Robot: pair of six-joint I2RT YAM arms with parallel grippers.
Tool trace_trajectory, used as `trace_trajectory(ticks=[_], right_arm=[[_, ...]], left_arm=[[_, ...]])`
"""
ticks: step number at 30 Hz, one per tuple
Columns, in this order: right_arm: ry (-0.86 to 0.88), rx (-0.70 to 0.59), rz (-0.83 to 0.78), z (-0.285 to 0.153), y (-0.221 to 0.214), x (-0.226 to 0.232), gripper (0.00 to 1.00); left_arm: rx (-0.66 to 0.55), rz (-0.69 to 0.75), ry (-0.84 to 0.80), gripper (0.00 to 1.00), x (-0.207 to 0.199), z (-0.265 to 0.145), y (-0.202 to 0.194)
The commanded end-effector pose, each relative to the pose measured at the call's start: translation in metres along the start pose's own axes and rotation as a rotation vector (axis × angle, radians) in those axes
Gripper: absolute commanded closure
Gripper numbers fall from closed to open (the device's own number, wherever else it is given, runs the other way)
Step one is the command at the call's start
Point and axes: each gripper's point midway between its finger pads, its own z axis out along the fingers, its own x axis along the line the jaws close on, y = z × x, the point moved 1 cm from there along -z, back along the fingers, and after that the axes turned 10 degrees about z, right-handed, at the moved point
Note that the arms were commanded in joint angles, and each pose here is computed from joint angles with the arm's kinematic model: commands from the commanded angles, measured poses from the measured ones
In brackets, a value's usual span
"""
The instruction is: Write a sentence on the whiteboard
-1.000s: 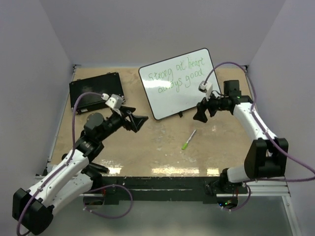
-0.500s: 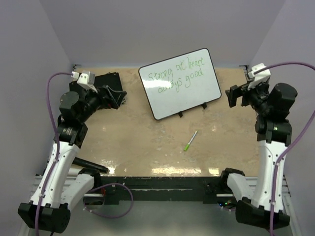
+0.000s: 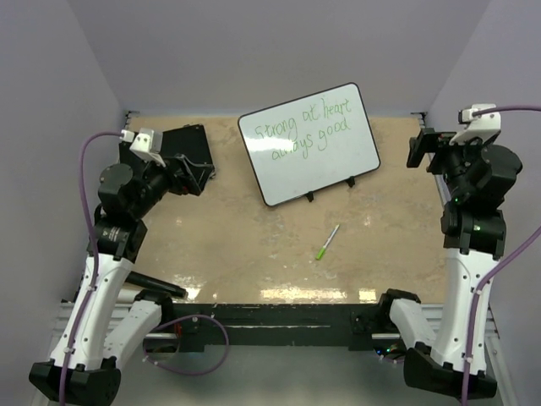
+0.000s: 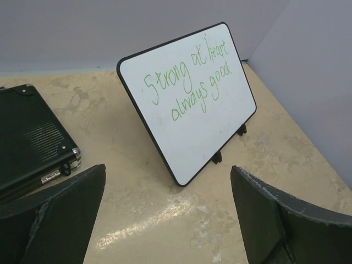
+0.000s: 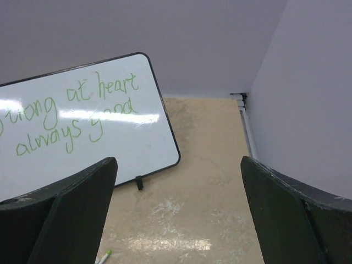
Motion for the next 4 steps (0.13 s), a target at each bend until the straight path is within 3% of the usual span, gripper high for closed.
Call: trace_trajectory(ticks=[1, 4], right_arm=[[-0.033, -0.089, 0.005, -0.0067, 0.0209, -0.0031, 0.01], [-0.043, -0.080, -0.007, -0.0030, 0.0184, -0.0059, 0.01]], left_arm=[[-0.034, 0.029, 0.009, 0.00, 0.0004, -0.0049, 0.0095], [-0.035, 0.036, 0.016, 0.00, 0.0018, -0.0053, 0.0096]])
